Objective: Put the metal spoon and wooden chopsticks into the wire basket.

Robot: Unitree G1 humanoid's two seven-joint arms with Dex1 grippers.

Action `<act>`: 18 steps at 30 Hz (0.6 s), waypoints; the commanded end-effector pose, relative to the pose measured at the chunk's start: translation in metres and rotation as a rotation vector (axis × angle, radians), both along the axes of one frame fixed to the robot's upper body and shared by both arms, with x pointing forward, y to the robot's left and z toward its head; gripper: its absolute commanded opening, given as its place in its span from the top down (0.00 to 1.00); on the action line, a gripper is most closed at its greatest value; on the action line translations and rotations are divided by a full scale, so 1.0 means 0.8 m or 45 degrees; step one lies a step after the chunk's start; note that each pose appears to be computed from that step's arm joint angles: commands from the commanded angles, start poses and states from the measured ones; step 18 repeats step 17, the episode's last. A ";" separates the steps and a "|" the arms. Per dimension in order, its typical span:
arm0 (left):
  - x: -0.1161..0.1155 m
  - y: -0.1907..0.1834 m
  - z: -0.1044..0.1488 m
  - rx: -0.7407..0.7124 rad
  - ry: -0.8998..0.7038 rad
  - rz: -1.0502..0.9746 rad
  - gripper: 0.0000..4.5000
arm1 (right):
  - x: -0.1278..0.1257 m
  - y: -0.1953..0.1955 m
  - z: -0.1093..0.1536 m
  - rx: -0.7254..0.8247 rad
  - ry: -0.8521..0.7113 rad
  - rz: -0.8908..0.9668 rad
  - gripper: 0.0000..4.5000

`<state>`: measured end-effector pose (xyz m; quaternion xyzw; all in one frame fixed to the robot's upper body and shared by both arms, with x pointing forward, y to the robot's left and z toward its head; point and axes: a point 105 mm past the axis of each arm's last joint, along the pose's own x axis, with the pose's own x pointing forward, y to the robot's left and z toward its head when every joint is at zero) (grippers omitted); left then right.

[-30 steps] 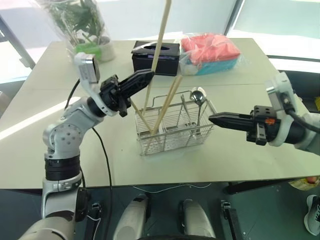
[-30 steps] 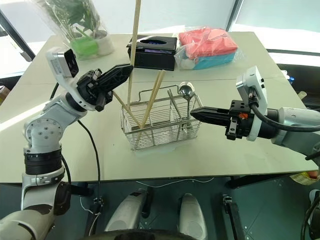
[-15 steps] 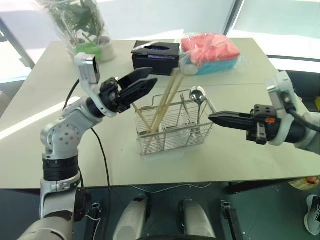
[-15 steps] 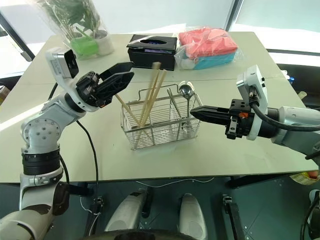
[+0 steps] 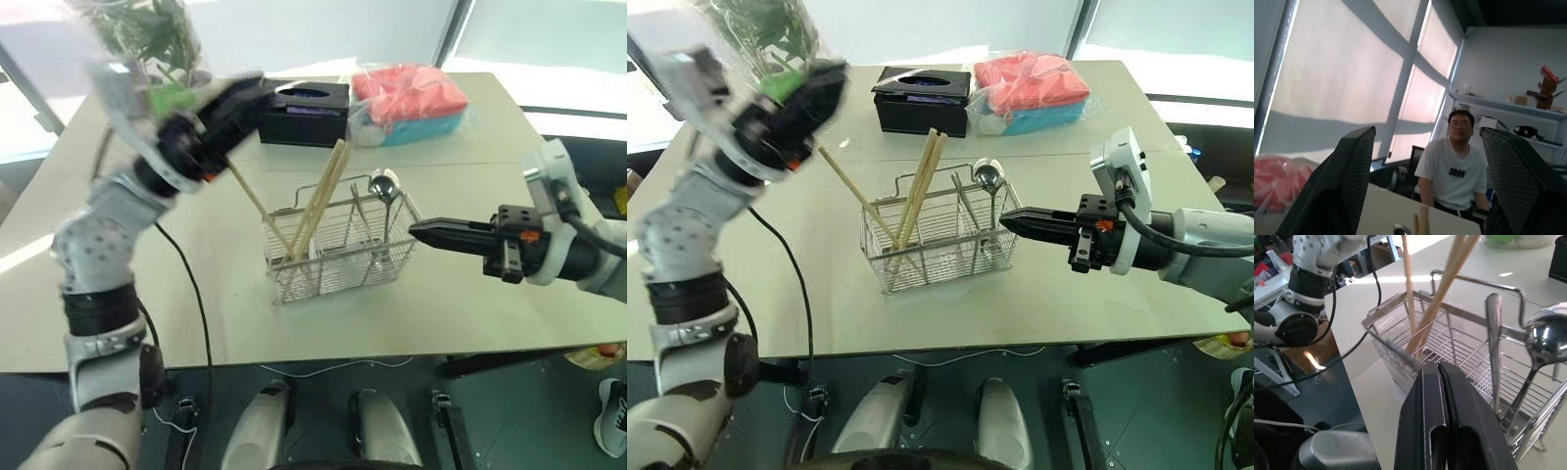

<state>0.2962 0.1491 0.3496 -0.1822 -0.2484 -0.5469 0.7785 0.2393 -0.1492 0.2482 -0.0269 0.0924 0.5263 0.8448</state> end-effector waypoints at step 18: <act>0.028 0.130 -0.107 0.143 0.426 0.907 0.99 | 0.060 -0.078 -0.021 0.116 -0.242 -0.604 1.00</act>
